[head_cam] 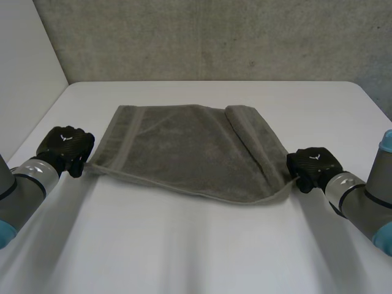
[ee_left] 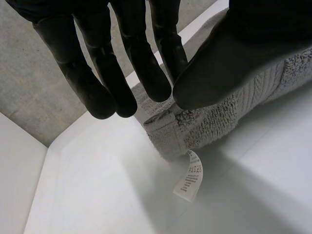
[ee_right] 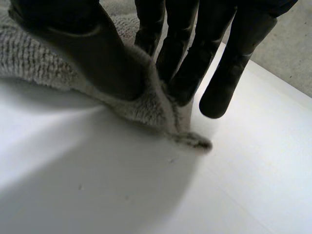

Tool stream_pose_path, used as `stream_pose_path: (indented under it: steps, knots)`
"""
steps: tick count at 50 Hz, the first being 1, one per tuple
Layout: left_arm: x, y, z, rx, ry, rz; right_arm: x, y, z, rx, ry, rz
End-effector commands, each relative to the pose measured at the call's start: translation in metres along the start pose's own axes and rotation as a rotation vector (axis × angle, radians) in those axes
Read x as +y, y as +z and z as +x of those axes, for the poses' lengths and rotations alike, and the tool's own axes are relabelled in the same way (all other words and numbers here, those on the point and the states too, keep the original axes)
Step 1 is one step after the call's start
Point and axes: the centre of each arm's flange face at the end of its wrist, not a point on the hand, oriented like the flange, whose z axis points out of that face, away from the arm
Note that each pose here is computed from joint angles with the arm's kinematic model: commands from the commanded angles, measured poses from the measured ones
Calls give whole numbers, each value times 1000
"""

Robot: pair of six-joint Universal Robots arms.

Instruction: Fold the towel.

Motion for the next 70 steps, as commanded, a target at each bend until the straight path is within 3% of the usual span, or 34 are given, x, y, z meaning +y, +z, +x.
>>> stream_pose_path:
  steps: [1,8,13,19,21,29,38,42,47,55,70]
  knots:
    - [0,0,-1,-3,0,0,-4,3,-2,0,10,15]
    - [-5,-2,-2,-8,4,11,-28,-4,17,87,-22,74]
    - [-22,-9,-9,-46,4,54,-92,-49,41,219,-131,251]
    - [-52,-30,-23,-130,-51,115,-125,-92,65,339,-235,316]
    - [-58,-37,-23,-136,-65,118,-132,-121,63,345,-305,268]
    - [-64,-71,-15,-105,-91,59,-106,-150,38,176,-434,4]
    - [-51,-77,1,-51,-105,-10,-95,-150,33,127,-465,-61]
    - [-41,-73,12,-2,-109,-40,-78,-130,30,53,-430,-108]
    - [-24,-64,54,138,-92,-77,-70,-117,29,32,-425,-103]
    - [-17,-55,91,210,-45,-15,-65,-102,34,56,-377,-77]
    - [0,-19,114,268,-31,-46,-57,-93,36,69,-368,-69]
